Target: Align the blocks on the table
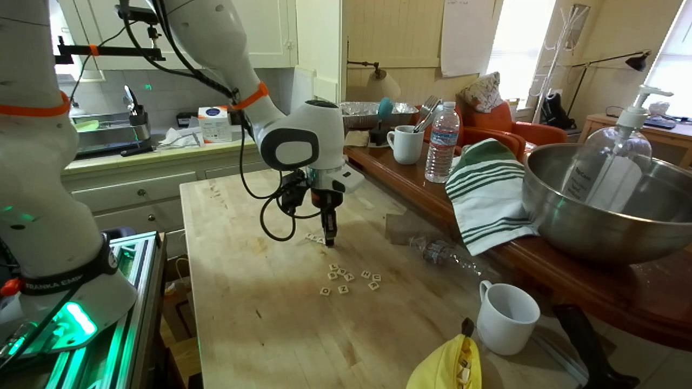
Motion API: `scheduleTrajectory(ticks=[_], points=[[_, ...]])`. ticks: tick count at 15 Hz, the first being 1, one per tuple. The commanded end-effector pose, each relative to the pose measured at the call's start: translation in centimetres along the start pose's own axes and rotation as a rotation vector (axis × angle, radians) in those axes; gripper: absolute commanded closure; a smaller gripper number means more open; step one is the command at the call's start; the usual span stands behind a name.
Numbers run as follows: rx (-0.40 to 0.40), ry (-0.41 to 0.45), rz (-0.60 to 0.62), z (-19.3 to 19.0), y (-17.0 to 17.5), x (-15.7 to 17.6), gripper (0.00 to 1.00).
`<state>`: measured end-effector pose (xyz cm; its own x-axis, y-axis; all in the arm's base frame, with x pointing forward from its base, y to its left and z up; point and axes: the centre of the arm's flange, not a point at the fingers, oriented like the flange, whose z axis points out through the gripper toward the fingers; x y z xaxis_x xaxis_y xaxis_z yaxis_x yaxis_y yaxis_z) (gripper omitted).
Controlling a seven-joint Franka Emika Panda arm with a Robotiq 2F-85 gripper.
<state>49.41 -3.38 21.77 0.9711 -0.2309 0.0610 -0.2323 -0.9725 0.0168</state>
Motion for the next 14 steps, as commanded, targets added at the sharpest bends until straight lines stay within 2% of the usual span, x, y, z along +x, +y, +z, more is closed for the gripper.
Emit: scheduleTrajectory(ticks=[1, 14], points=[[0.009, -0.045, 0.057, 0.8, -0.3, -0.9, 1.00], [0.012, -0.005, 0.118, -0.6, -0.5, -1.4, 1.00]])
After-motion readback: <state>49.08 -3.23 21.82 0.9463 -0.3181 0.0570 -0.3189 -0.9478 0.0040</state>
